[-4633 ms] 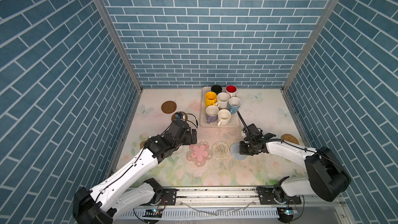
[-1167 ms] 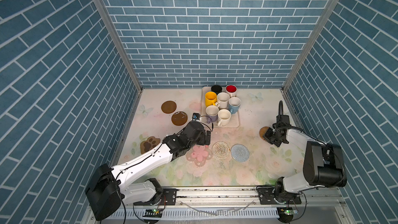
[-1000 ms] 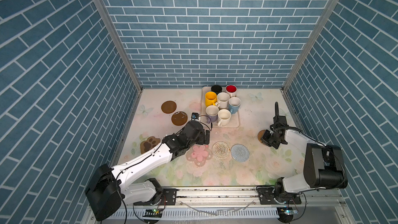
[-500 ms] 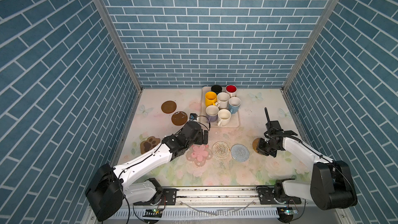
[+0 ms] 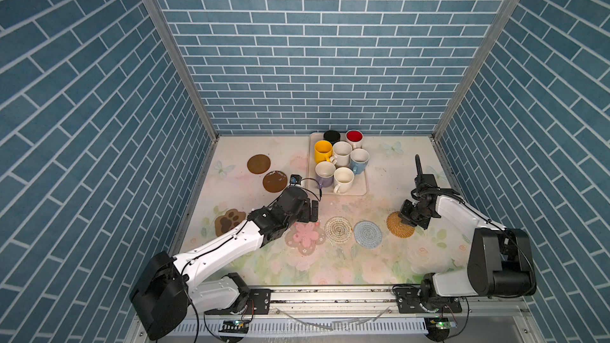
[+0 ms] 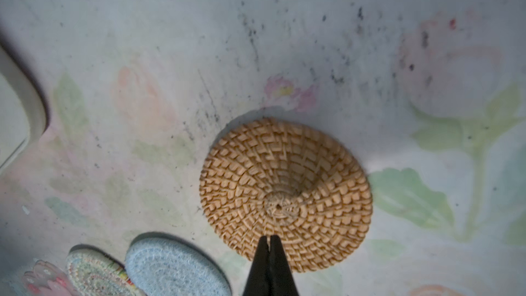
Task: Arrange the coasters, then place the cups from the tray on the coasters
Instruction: 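Drag the rattan coaster with the right gripper toward the blue knit coaster, then move left gripper onto the scratched brown wooden coaster while right gripper rises toward the mugs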
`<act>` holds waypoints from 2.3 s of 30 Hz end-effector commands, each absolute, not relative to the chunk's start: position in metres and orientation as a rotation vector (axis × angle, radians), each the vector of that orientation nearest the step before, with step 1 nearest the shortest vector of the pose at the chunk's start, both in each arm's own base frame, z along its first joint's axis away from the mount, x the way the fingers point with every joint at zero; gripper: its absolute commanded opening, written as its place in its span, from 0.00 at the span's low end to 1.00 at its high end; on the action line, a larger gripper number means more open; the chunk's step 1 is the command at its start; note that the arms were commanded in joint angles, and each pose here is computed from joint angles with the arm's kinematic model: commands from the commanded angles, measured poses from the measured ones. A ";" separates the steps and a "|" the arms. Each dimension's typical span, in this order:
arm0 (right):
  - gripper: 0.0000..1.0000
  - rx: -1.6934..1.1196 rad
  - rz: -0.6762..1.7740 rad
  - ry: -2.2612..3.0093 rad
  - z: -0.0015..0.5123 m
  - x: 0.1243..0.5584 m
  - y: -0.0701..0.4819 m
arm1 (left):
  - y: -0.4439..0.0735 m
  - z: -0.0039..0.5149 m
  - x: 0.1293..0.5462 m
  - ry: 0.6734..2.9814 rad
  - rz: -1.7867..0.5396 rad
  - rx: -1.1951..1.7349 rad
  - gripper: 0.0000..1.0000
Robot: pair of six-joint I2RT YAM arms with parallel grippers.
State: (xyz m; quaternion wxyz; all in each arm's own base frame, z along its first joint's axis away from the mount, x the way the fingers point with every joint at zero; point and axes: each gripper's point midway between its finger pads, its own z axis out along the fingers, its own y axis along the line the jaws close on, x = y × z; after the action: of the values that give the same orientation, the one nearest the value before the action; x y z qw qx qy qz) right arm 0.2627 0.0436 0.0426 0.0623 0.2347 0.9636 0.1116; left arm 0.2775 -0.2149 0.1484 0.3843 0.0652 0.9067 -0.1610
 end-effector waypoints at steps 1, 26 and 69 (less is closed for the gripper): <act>0.00 0.683 0.337 2.883 0.046 0.281 0.041 | -0.208 0.145 0.276 2.318 -0.392 0.158 0.99; 0.00 0.555 0.287 3.023 0.016 0.214 0.070 | -0.211 0.141 0.278 2.339 -0.381 0.171 0.99; 0.11 0.322 0.260 2.764 0.097 0.231 0.083 | -0.172 0.158 0.288 2.411 -0.280 0.004 0.99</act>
State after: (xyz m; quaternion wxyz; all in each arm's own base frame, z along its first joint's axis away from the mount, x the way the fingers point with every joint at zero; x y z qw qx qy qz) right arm 0.2098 0.0822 0.0618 0.1155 0.1363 0.9797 0.0909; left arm 0.2877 -0.1890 0.1530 0.3628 0.0231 0.9228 -0.1277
